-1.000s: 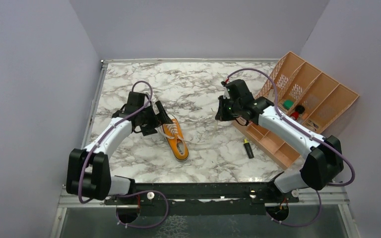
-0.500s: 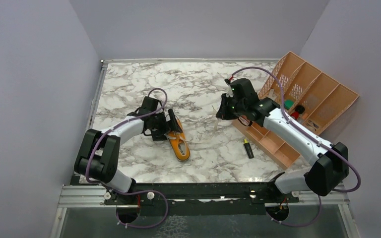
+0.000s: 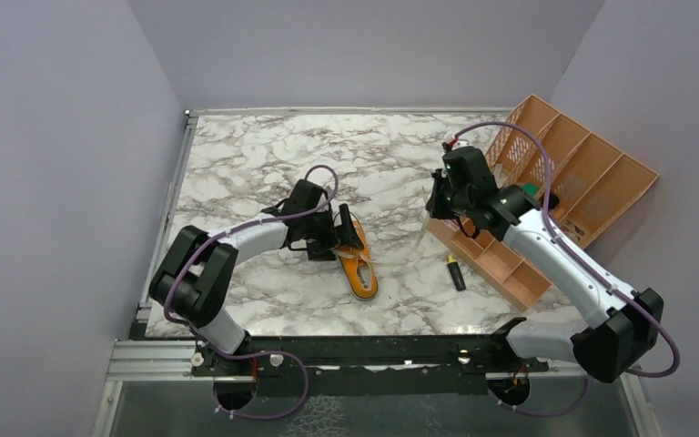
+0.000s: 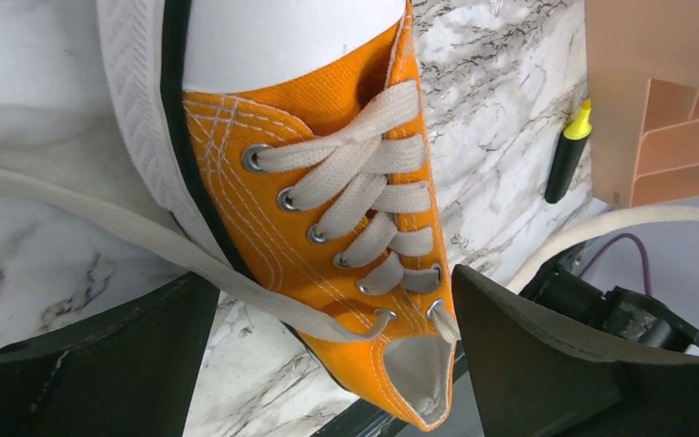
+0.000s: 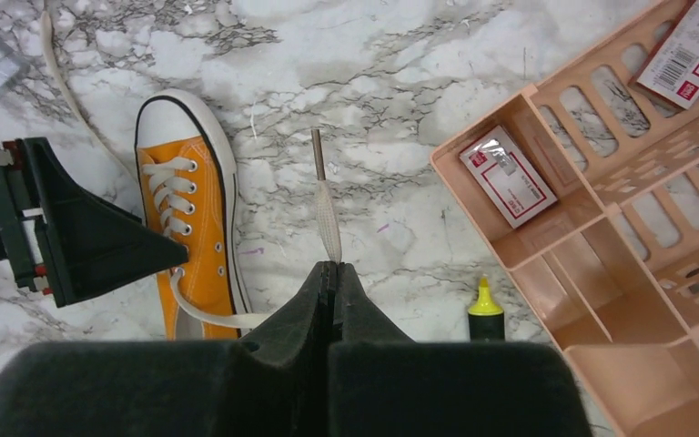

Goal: Tie the shoes

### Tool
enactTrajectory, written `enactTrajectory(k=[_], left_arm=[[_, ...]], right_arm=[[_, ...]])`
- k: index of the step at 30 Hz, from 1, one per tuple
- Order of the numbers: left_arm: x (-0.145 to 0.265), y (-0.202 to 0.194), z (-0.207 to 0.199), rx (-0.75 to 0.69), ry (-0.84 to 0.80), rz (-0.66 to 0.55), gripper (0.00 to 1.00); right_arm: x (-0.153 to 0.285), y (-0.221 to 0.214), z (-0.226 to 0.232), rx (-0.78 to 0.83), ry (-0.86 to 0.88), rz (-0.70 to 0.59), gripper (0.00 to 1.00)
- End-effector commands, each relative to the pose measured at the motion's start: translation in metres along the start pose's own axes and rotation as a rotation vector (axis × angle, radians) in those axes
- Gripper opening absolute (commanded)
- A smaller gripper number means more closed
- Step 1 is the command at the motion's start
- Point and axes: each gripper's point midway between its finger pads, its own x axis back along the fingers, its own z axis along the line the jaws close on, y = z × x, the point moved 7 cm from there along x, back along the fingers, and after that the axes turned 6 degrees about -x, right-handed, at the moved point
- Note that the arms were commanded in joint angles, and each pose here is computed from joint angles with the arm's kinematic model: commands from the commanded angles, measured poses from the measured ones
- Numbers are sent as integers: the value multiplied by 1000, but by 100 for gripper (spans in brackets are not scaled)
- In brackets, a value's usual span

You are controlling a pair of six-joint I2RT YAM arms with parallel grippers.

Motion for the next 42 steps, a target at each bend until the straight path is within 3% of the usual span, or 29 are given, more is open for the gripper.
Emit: enactTrajectory(k=[1, 4, 7, 11, 12, 19, 22, 27, 40, 42], left_arm=[[39, 9, -8, -72, 162, -78, 99], [63, 3, -7, 13, 169, -122, 98], [70, 4, -7, 136, 132, -150, 89], [65, 17, 6, 371, 44, -181, 52], [62, 19, 9, 431, 32, -189, 47], [36, 17, 25, 742, -32, -219, 44], [22, 14, 30, 776, -105, -198, 48], [18, 14, 33, 776, -92, -215, 48], [19, 1, 38, 823, -130, -230, 24], [18, -2, 38, 827, -131, -213, 10]], right_arm=[[14, -6, -7, 81, 39, -15, 1], [15, -10, -10, 87, 46, -22, 1], [13, -10, -8, 102, 64, -15, 1], [8, -6, -2, 114, 98, -16, 1], [8, -5, -1, 115, 105, -19, 1], [5, -1, 5, 124, 141, -33, 1], [4, -4, 4, 127, 138, -29, 1], [8, -8, 1, 121, 138, -36, 1], [13, -8, 1, 118, 159, -36, 1], [12, -8, 3, 116, 164, -31, 1]])
